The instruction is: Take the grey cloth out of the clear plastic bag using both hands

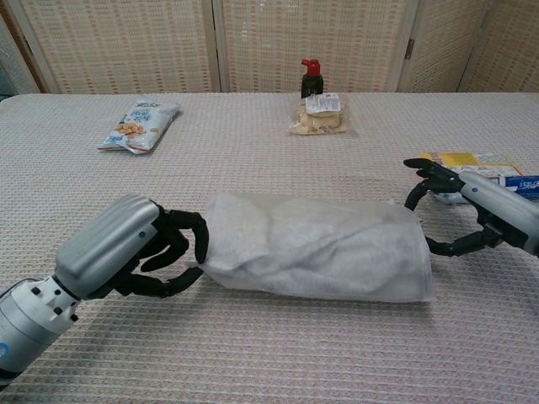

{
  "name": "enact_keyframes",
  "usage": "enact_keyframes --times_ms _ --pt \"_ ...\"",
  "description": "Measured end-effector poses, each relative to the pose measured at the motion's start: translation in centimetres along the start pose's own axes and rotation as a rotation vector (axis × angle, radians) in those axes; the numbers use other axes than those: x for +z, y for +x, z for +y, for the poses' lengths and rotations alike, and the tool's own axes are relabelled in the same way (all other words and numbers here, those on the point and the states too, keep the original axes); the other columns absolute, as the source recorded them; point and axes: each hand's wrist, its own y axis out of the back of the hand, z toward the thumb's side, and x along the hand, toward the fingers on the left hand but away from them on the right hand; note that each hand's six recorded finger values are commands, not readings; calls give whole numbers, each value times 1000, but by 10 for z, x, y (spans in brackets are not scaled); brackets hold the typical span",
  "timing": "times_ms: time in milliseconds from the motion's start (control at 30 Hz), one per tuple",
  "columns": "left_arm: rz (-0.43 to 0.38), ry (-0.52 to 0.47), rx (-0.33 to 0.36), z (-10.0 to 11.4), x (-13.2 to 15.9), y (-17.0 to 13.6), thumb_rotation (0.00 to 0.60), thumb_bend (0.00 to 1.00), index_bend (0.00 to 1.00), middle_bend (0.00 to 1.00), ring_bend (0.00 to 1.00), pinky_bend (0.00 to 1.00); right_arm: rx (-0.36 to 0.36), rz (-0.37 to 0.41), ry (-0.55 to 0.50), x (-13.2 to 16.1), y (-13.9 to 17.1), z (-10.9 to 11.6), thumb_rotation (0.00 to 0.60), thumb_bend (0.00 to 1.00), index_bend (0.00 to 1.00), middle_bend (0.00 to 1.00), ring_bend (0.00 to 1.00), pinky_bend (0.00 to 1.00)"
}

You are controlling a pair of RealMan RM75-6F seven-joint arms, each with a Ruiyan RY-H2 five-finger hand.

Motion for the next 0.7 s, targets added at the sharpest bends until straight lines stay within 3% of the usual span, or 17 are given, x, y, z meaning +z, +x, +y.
enact_keyframes --times_ms 367,700 --pt "4 10 19 8 -5 3 600 522 754 1000 1000 1000 -17 10 20 7 -10 -6 600 499 677 85 0 0" --pt "42 78 42 25 -29 3 600 534 766 1000 1000 1000 -31 2 89 -2 5 14 600 531 710 109 0 0"
